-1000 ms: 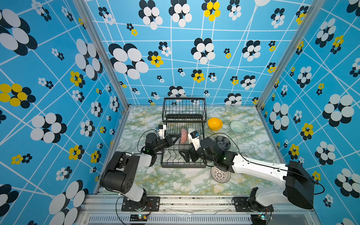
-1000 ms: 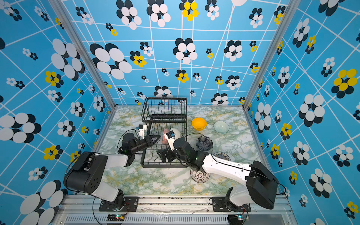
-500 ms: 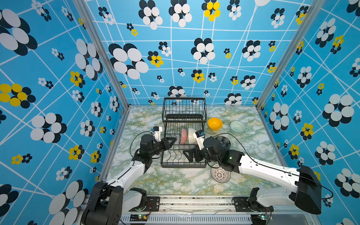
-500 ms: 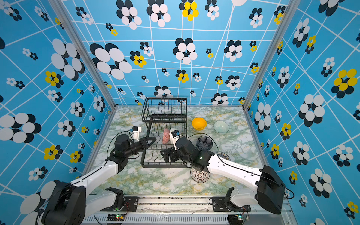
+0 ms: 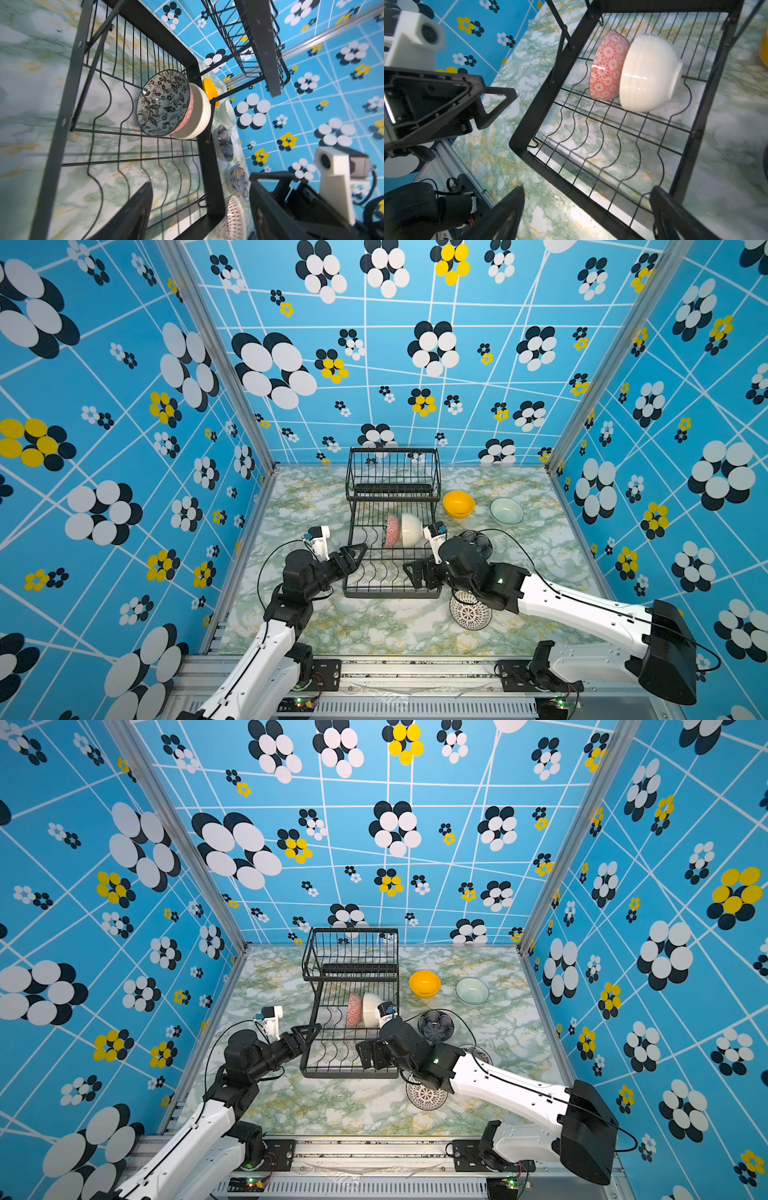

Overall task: Load bowls into a dish rack
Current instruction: Place the bowl in the dish rack.

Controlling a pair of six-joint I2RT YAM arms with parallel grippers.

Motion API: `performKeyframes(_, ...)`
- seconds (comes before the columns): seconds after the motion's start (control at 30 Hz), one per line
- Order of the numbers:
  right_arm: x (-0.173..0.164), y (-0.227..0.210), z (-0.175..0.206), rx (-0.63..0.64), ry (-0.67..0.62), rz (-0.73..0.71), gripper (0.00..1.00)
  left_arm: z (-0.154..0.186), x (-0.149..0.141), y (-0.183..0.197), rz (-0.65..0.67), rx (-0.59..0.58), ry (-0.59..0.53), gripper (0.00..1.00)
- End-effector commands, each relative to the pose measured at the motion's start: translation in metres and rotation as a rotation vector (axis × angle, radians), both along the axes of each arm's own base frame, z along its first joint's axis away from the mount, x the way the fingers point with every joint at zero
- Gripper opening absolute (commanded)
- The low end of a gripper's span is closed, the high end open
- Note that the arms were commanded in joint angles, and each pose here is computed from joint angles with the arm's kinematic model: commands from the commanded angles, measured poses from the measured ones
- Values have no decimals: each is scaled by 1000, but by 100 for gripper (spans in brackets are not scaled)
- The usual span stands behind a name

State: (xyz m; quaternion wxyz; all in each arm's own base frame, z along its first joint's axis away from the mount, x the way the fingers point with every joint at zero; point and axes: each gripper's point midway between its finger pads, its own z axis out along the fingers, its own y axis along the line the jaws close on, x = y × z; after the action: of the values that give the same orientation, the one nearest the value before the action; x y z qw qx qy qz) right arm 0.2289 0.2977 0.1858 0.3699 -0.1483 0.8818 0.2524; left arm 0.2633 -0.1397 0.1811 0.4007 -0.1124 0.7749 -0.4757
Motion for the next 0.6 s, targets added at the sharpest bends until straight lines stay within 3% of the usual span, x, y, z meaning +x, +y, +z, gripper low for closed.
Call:
performKeyframes(0.0, -9, -31, -13, -39, 42, -100, 96, -3, -8, 1, -3, -30, 15, 85)
performKeyframes(0.13, -13, -47, -15, -50, 53, -139, 96, 4, -19, -3, -50, -15, -7, 98)
performKeyframes(0.33, -23, -88, -33, -177, 152, -293, 92, 11, -36, -14, -101, 73, -22, 99)
performKeyframes(0.57, -52, -155, -55, -257, 274, -531, 66, 12, -57, -57, -230, 249, -86, 99)
